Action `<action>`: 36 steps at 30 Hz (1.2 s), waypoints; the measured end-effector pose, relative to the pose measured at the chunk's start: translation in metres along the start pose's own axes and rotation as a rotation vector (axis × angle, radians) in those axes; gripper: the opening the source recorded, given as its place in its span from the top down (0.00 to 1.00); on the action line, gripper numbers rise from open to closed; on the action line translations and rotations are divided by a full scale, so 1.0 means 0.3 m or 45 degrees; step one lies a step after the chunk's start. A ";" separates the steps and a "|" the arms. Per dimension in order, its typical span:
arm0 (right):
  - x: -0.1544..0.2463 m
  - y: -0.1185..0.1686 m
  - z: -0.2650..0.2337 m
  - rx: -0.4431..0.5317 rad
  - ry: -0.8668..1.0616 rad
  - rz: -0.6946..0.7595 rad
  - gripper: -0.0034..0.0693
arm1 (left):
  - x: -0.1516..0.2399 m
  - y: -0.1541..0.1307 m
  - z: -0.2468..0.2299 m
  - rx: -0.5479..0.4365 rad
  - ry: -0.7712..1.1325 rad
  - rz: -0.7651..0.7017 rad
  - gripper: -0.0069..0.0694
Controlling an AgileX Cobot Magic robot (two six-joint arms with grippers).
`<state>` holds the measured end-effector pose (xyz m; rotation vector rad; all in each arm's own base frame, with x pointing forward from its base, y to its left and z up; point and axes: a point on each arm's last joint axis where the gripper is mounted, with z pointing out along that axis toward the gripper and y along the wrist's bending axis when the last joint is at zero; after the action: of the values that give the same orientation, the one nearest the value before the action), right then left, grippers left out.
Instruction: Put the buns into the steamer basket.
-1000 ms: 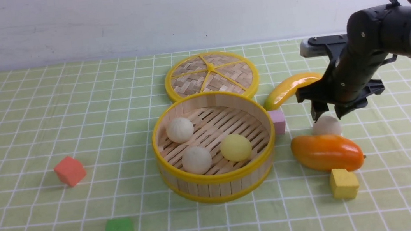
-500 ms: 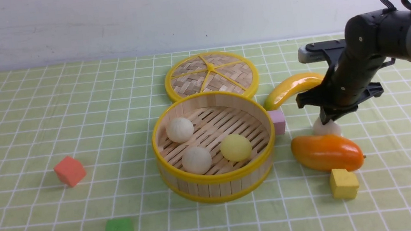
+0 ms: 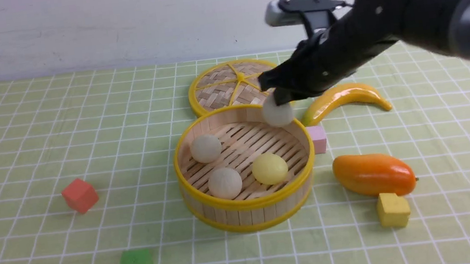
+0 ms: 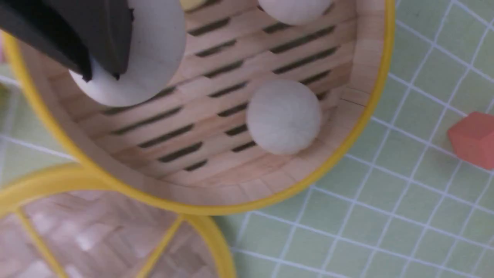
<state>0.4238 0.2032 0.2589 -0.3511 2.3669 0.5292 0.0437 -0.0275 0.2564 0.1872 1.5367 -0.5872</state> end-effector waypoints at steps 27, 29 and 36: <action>-0.016 0.130 -0.508 0.056 0.163 -0.133 0.41 | 0.000 0.000 0.000 0.000 0.000 0.000 0.88; 0.035 0.128 -0.611 0.117 0.209 -0.110 0.52 | 0.000 0.000 0.000 0.000 0.000 0.000 0.88; 0.234 0.108 -0.807 0.185 0.300 -0.072 0.82 | 0.000 0.000 0.000 0.000 0.000 0.000 0.88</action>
<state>0.2240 0.1127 0.3876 -0.4326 2.5953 0.3005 0.0437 -0.0275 0.2564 0.1871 1.5366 -0.5872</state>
